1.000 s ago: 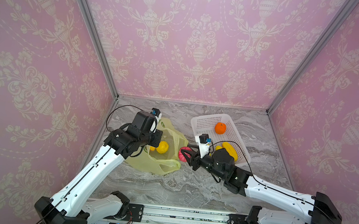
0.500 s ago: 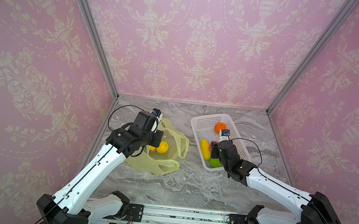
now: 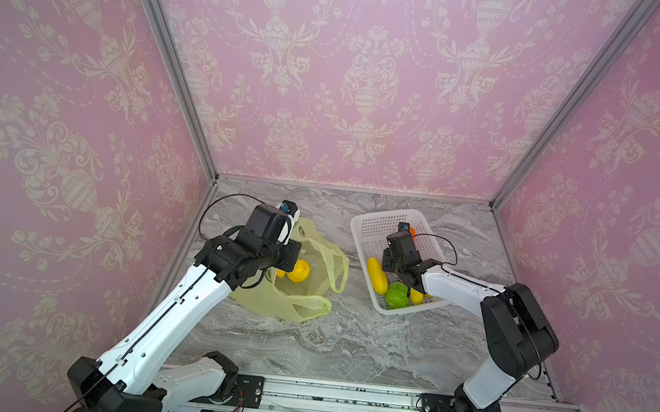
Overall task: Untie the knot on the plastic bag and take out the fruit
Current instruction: 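Lower the red fruit into the basket and open the right gripper, then move the right gripper back into the bag mouth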
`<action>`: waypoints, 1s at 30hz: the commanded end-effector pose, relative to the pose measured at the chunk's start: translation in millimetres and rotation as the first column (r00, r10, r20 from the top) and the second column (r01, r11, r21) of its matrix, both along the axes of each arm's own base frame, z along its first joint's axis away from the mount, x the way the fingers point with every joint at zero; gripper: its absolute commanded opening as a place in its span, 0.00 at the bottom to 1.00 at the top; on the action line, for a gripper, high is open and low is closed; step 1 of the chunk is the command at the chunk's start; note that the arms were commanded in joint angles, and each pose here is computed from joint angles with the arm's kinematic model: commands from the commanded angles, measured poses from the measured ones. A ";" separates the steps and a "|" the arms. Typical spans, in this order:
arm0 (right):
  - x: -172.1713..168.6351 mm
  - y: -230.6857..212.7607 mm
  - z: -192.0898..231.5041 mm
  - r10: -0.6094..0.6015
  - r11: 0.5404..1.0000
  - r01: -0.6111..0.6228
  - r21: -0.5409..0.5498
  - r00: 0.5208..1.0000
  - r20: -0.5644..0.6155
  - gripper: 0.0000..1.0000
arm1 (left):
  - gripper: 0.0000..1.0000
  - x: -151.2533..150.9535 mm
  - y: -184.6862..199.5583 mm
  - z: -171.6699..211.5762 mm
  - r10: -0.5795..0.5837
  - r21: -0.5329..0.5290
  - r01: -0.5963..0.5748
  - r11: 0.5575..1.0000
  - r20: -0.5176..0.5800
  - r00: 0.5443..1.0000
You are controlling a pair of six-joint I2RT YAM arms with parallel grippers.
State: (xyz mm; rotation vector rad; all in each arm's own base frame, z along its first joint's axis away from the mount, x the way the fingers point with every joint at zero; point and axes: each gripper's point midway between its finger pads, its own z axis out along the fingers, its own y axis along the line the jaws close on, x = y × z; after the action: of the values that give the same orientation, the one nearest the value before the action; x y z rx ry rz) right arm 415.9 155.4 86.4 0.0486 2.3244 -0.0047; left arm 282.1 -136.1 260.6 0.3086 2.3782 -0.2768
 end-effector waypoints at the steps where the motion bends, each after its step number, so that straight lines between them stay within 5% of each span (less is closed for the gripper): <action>1: -5.8 1.5 7.6 0.012 1.000 -0.013 0.025 1.000 0.011 0.59 | 0.00 -3.5 -0.4 -2.5 -0.013 -0.004 0.013 1.000 -0.022 1.000; 2: -8.0 1.0 12.9 0.019 0.999 -0.020 0.033 0.999 0.028 0.71 | 0.00 -3.2 -0.7 -3.2 -0.013 -0.003 0.013 1.000 -0.024 1.000; 5: -17.1 -2.4 28.5 0.029 0.998 -0.032 0.050 0.997 0.067 0.83 | 0.00 -2.3 -2.2 -5.5 -0.015 -0.004 0.015 1.000 -0.036 0.999; 14: -82.0 32.9 110.1 0.222 0.962 -0.259 0.091 0.927 0.301 0.79 | 0.00 -1.1 -0.5 -7.9 -0.009 0.008 0.009 1.000 -0.040 0.999; 22: -171.8 131.7 170.6 0.538 0.757 -0.650 0.073 0.682 0.496 0.53 | 0.00 -0.7 0.2 -9.9 -0.006 0.013 0.006 1.000 -0.045 0.999; 30: -203.5 221.7 151.3 0.706 0.605 -0.795 0.046 0.562 0.430 0.40 | 0.00 -1.0 -0.6 -10.6 -0.008 0.012 0.009 1.000 -0.051 0.999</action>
State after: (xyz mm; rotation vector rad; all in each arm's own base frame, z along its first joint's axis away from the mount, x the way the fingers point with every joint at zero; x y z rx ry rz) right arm 217.1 353.3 224.9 -0.7401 1.8205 0.6362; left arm 283.9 -138.6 251.1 0.3179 2.4137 -0.2745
